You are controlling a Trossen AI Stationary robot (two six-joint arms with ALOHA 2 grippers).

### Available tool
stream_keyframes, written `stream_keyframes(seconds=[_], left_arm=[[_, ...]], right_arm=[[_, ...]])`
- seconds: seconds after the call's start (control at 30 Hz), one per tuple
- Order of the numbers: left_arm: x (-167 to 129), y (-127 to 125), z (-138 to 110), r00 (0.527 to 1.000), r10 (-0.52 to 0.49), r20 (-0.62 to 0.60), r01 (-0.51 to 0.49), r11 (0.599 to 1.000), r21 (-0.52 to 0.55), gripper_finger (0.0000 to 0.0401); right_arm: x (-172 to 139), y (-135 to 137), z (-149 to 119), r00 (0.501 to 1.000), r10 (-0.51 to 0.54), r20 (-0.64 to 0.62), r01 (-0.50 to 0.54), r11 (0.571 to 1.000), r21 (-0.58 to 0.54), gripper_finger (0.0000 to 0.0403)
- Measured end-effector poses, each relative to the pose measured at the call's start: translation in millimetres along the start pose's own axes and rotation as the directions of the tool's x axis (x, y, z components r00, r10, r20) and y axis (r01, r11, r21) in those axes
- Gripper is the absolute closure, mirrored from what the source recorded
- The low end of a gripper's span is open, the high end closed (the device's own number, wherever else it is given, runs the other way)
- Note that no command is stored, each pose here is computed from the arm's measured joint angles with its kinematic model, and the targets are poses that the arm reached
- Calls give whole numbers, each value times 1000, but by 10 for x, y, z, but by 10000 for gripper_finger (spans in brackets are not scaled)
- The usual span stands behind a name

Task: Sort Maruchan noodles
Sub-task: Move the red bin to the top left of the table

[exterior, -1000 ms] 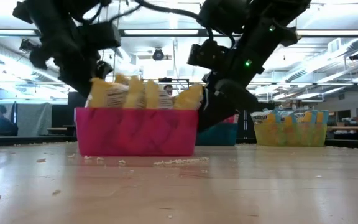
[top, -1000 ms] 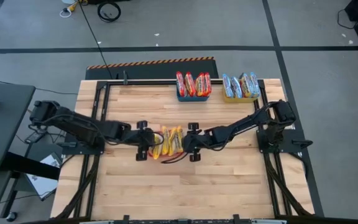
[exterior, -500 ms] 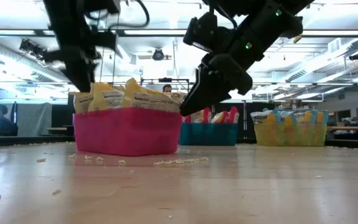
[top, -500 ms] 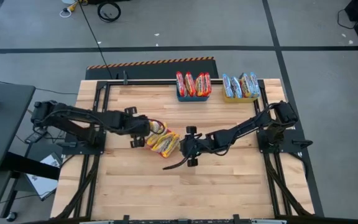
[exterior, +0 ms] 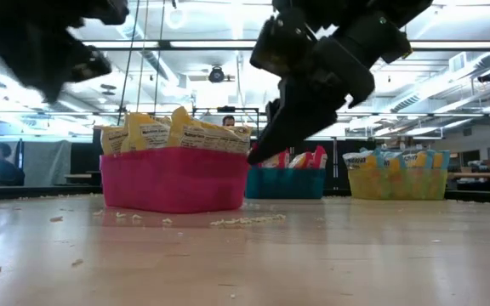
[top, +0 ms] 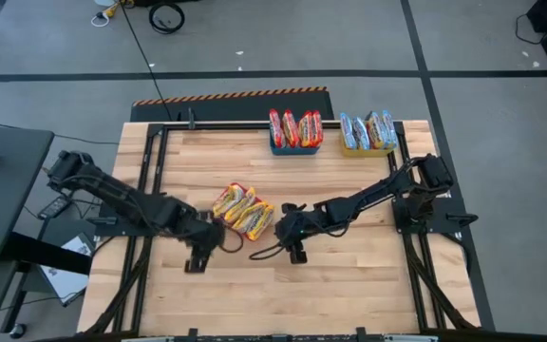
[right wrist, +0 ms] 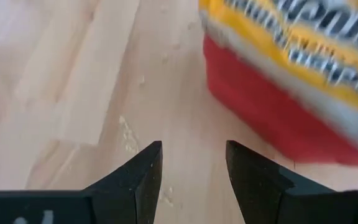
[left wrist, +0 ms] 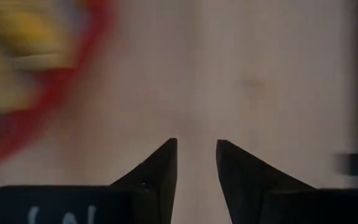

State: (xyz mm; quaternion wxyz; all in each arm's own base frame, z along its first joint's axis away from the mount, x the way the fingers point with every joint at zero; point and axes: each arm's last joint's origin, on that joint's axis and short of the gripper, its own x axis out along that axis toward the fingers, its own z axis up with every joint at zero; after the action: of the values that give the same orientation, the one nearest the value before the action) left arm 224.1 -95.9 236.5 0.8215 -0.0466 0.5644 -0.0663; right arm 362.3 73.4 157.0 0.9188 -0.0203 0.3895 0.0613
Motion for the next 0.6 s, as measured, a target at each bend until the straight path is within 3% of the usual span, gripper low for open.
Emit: stream_keyframes(seconds=[0.1,0.23,0.43,0.5,0.6], left_arm=[[154,-130,-28,976,-209,57,209,978,-7,285],[349,-212,-98,931,-317,180,326,945,-23,285],[545,-241,-303,929,-270,251,292,955,-52,285],[588,-219,-342,930,-229,287,255,965,-56,285],[632,-163,-369,931,-146,334,181,981,-74,285]], right_arm=[[-1,-2,47,999,-7,48,7,1000,-6,220],[56,-52,16,999,2,33,-2,1000,2,220],[253,34,-132,997,63,-32,-62,997,55,220],[299,59,-130,1000,21,-9,-21,999,46,220],[336,34,-80,987,-146,69,143,989,41,220]])
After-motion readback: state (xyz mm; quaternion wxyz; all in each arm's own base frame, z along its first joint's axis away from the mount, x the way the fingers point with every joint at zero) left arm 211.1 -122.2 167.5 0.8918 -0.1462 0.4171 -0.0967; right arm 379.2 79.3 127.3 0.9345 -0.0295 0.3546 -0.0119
